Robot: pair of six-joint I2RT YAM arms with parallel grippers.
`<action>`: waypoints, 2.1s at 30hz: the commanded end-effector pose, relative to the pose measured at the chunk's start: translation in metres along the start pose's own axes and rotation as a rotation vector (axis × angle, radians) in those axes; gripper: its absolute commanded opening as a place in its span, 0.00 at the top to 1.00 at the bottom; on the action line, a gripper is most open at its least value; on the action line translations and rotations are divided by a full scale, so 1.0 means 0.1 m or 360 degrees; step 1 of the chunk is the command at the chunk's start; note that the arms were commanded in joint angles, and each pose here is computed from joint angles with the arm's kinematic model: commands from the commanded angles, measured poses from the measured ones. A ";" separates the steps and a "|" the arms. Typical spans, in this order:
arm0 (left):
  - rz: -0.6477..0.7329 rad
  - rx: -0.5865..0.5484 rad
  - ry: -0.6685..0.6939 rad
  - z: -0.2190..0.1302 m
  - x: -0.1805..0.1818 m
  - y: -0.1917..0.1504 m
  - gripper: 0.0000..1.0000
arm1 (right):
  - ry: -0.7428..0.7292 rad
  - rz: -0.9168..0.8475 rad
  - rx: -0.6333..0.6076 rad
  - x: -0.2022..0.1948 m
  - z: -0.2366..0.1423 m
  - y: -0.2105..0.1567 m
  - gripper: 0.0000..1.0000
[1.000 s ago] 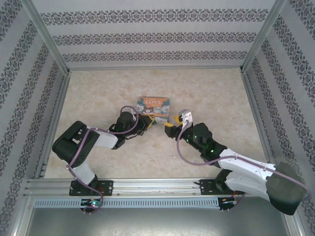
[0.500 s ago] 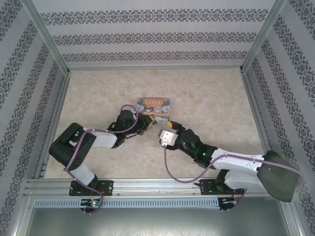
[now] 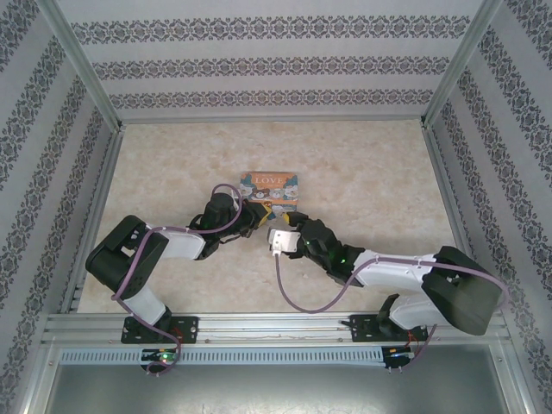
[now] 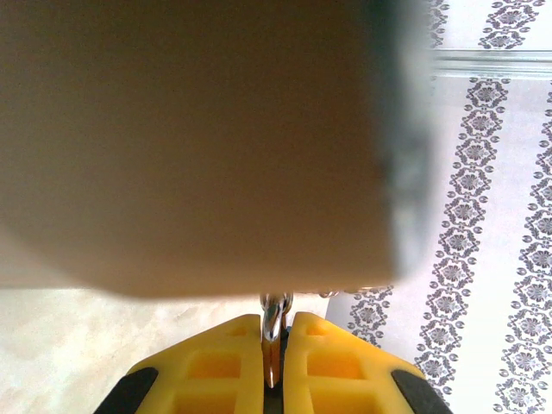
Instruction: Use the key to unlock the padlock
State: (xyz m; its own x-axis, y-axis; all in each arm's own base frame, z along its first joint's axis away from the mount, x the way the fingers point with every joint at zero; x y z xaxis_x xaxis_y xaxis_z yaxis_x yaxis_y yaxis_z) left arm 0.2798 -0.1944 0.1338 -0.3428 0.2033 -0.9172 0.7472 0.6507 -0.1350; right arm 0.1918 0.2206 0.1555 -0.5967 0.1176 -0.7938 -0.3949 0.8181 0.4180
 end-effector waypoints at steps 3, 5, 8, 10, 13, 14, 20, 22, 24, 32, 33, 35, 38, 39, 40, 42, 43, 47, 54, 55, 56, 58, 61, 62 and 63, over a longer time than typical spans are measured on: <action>0.0038 0.0031 -0.0109 -0.03 -0.16 -0.04 0.98 | -0.0034 0.0003 -0.0073 -0.11 0.10 0.09 0.46; 0.0036 0.0032 -0.0112 -0.03 -0.16 -0.04 0.98 | -0.0030 0.0002 -0.0070 -0.10 0.14 0.09 0.49; 0.0032 0.0029 -0.0117 -0.04 -0.17 -0.04 0.98 | -0.0041 0.0003 -0.0064 -0.10 0.19 0.09 0.53; 0.0030 0.0034 -0.0113 -0.04 -0.16 -0.05 0.99 | -0.0050 0.0006 -0.0062 -0.10 0.21 0.09 0.57; 0.0032 0.0031 -0.0117 -0.04 -0.16 -0.04 0.99 | -0.0053 0.0011 -0.0059 -0.10 0.25 0.09 0.61; 0.0030 0.0032 -0.0121 -0.04 -0.17 -0.05 0.99 | -0.0055 0.0013 -0.0056 -0.09 0.26 0.09 0.63; 0.0022 0.0030 -0.0130 -0.04 -0.15 -0.05 0.99 | -0.0075 0.0027 -0.0048 -0.08 0.31 0.09 0.71; 0.0019 0.0032 -0.0129 -0.04 -0.15 -0.05 0.99 | -0.0078 0.0029 -0.0042 -0.07 0.32 0.08 0.73; 0.0018 0.0032 -0.0130 -0.04 -0.15 -0.04 0.99 | -0.0087 0.0031 -0.0036 -0.07 0.33 0.07 0.75; 0.0017 0.0034 -0.0132 -0.04 -0.15 -0.05 0.99 | -0.0116 0.0042 -0.0011 -0.05 0.36 0.05 0.83; 0.0015 0.0035 -0.0133 -0.04 -0.15 -0.05 0.99 | -0.0120 0.0046 -0.0008 -0.05 0.36 0.04 0.84; 0.0013 0.0033 -0.0133 -0.04 -0.15 -0.05 0.99 | -0.0125 0.0049 -0.0005 -0.04 0.36 0.04 0.85; 0.0011 0.0034 -0.0137 -0.04 -0.15 -0.05 0.99 | -0.0137 0.0054 0.0005 -0.04 0.37 0.03 0.88; 0.0010 0.0036 -0.0137 -0.04 -0.14 -0.05 0.99 | -0.0143 0.0058 0.0006 -0.04 0.37 0.04 0.89; 0.0009 0.0034 -0.0136 -0.04 -0.14 -0.05 0.99 | -0.0147 0.0064 0.0011 -0.03 0.37 0.03 0.90; 0.0008 0.0035 -0.0139 -0.05 -0.14 -0.05 0.99 | -0.0159 0.0074 0.0012 -0.03 0.37 0.03 0.92; 0.0009 0.0036 -0.0135 -0.05 -0.13 -0.05 0.99 | -0.0166 0.0086 0.0016 -0.04 0.37 0.02 0.93; 0.0003 0.0030 -0.0139 -0.06 -0.12 -0.05 0.99 | -0.0198 0.0137 0.0000 -0.05 0.36 0.04 0.97; 0.0002 0.0025 -0.0137 -0.06 -0.10 -0.05 0.99 | -0.0235 0.0287 -0.0043 -0.11 0.33 0.07 1.00; 0.0002 0.0020 -0.0139 -0.06 -0.10 -0.05 0.99 | -0.0240 0.0314 -0.0050 -0.12 0.32 0.08 1.00; 0.0002 0.0021 -0.0136 -0.06 -0.10 -0.05 0.99 | -0.0246 0.0339 -0.0061 -0.13 0.31 0.09 1.00; 0.0002 0.0020 -0.0134 -0.06 -0.09 -0.05 0.99 | -0.0257 0.0417 -0.0083 -0.16 0.30 0.12 1.00; 0.0001 0.0017 -0.0133 -0.05 -0.09 -0.06 0.99 | -0.0280 0.0552 -0.0108 -0.21 0.27 0.14 1.00; 0.0000 0.0020 -0.0132 -0.05 -0.08 -0.07 0.99 | -0.0282 0.0597 -0.0111 -0.21 0.27 0.14 1.00; -0.0001 0.0022 -0.0134 -0.05 -0.08 -0.07 0.99 | -0.0284 0.0636 -0.0120 -0.23 0.26 0.16 1.00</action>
State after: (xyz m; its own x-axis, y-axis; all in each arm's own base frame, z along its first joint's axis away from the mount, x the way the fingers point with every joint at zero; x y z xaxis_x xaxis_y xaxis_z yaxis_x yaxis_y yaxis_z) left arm 0.2811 -0.1928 0.1368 -0.3337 0.1596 -0.9291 0.7244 0.6741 -0.1443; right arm 0.2146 0.2430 0.1433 -0.6222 0.3596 -0.6954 -0.2520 0.7491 0.6127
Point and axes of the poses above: each hand's point on the last joint's axis, 136 mm out from that joint toward the fingers, its own z axis out along the fingers, its own x axis along the line the jaws close on, y = z × x, the point moved 10 cm from there along -z, back along the fingers, and after that the axes turned 9 degrees about -z, right-handed, at the moved point
